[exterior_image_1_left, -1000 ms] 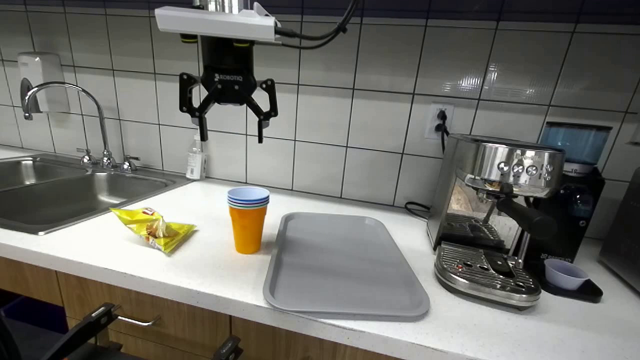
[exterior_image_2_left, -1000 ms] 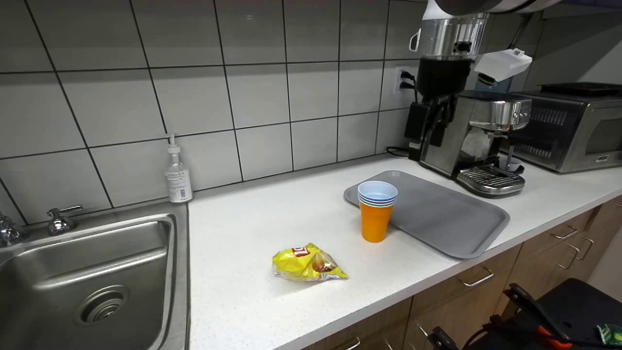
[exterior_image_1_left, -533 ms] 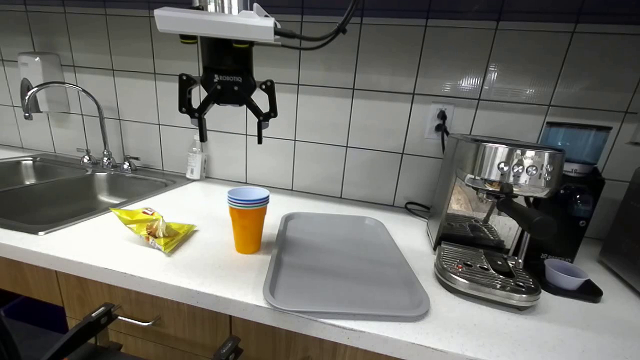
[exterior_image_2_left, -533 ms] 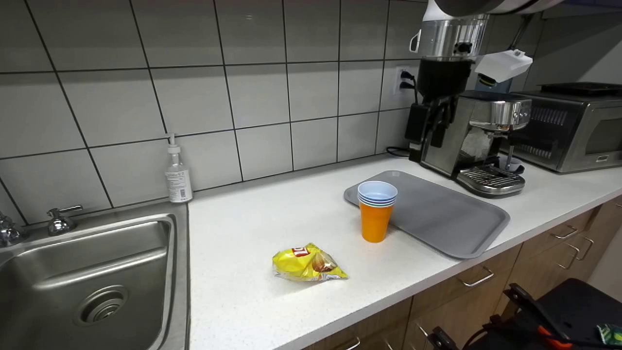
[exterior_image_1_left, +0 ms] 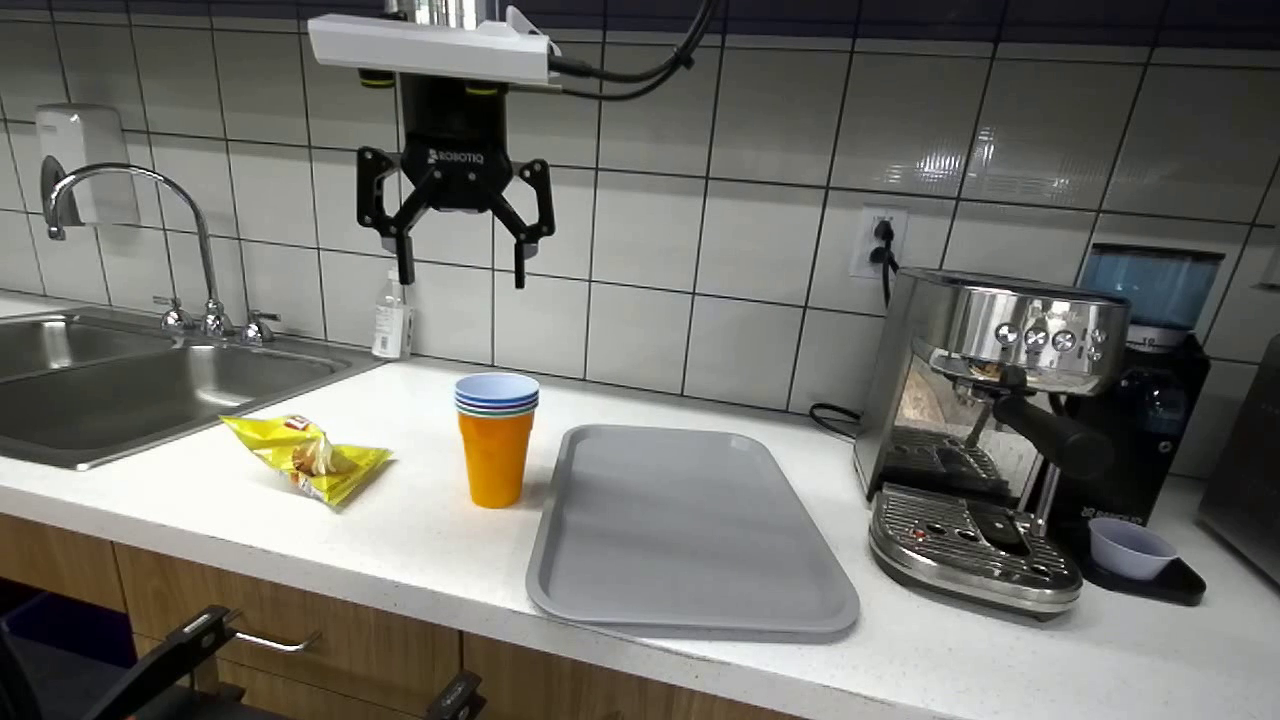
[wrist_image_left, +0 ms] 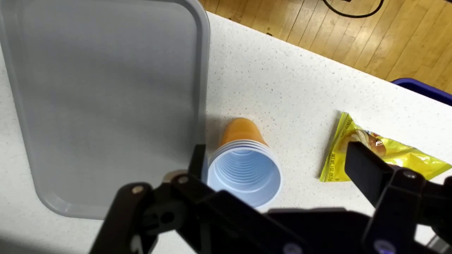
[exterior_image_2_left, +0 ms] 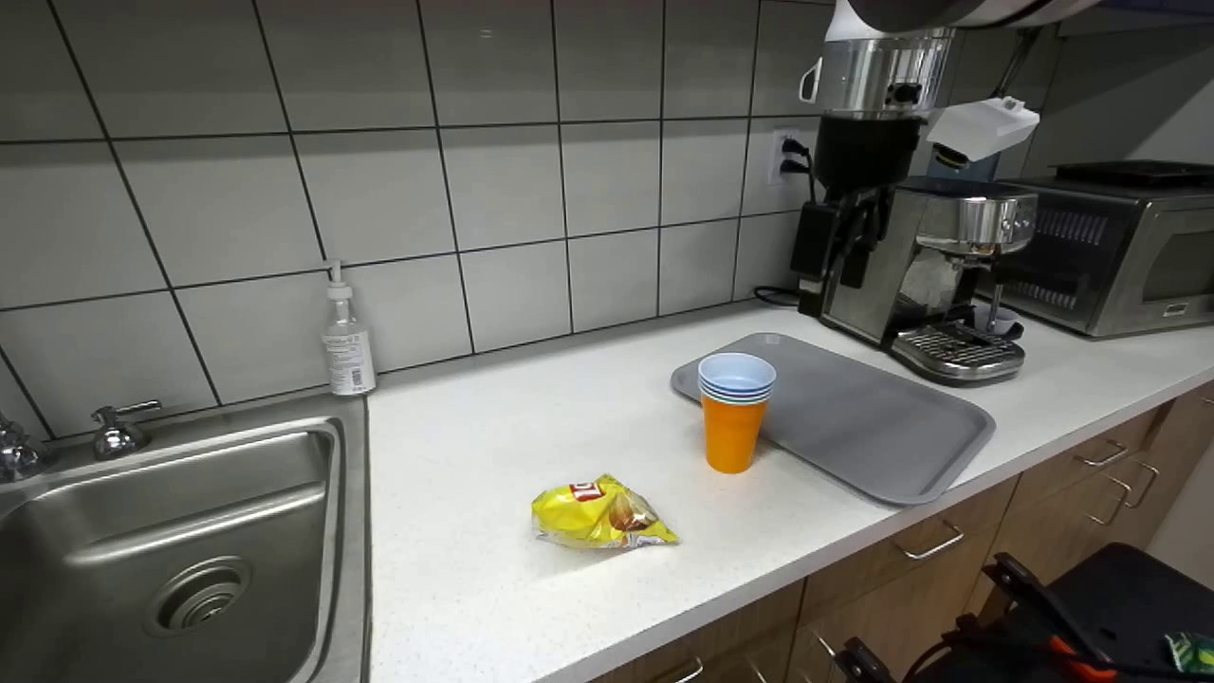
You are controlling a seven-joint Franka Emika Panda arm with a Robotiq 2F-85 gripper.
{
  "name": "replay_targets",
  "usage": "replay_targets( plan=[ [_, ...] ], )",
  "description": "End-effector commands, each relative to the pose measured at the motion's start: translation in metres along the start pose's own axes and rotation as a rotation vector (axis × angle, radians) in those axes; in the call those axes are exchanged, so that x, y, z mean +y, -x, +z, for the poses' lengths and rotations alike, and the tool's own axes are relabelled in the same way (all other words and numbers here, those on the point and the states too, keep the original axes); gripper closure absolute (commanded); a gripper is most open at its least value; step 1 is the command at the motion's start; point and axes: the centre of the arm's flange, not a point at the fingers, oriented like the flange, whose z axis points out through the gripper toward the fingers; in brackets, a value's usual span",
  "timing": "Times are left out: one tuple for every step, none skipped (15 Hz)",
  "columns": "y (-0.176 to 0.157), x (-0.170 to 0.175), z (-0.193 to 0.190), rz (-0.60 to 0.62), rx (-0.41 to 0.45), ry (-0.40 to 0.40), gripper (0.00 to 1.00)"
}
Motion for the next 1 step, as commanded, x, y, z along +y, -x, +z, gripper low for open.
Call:
replay_targets(
  plan=[
    [0.0, 0.0, 0.0, 0.0, 0.0, 0.0, 0.0]
  ],
)
